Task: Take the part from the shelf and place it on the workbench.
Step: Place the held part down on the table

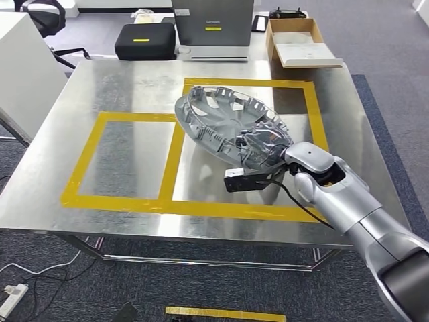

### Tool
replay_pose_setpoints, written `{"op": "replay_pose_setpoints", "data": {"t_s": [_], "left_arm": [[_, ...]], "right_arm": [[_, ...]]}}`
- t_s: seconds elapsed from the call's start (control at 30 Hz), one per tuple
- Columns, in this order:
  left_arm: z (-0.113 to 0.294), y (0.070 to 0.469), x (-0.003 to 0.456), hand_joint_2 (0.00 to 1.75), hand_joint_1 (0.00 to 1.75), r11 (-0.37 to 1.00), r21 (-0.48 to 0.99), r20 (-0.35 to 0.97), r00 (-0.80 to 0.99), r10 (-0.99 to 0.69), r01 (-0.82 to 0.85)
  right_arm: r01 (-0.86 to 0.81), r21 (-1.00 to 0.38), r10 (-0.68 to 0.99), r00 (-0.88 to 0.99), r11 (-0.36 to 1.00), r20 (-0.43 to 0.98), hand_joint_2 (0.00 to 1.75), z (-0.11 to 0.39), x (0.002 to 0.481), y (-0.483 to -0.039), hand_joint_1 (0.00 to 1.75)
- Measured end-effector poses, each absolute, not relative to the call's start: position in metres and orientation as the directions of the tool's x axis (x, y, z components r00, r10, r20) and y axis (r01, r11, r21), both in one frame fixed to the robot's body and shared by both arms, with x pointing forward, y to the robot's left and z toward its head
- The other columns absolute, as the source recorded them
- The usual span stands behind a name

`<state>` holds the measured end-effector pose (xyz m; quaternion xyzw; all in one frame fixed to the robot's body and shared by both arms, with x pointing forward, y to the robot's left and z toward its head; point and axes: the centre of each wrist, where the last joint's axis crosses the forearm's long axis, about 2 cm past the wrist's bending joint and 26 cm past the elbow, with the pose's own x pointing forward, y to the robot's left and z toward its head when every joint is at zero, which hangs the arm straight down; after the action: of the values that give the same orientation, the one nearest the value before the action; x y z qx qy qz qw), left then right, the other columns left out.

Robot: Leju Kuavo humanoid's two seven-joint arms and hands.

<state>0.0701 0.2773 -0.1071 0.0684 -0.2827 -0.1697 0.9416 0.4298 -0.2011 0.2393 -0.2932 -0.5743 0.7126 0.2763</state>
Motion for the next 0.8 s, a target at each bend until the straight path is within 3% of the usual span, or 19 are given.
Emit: {"op": "replay_pose_setpoints", "data": {"t_s": [0.53, 0.67, 0.7, 0.8], "left_arm": [[-0.107, 0.279, 0.073, 1.75, 0.00, 0.946, 0.189, 0.539, 0.778, -0.323, 0.263], [-0.107, 0.279, 0.074, 1.75, 0.00, 0.945, 0.197, 0.537, 0.778, -0.326, 0.259], [-0.107, 0.279, 0.074, 1.75, 0.00, 0.945, 0.200, 0.536, 0.779, -0.326, 0.258], [-0.107, 0.280, 0.074, 0.44, 0.00, 0.943, 0.215, 0.531, 0.779, -0.332, 0.255]], "right_arm": [[-0.187, -0.954, 0.760, -0.647, -0.233, -0.059, 1.75, 0.224, 0.440, -0.215, 1.75], [-0.174, -0.958, 0.760, -0.646, -0.229, -0.064, 0.00, 0.231, 0.443, -0.215, 0.00], [-0.172, -0.959, 0.760, -0.647, -0.227, -0.064, 0.00, 0.232, 0.444, -0.214, 0.00], [-0.161, -0.963, 0.760, -0.647, -0.218, -0.064, 0.00, 0.234, 0.444, -0.214, 0.00]]}}
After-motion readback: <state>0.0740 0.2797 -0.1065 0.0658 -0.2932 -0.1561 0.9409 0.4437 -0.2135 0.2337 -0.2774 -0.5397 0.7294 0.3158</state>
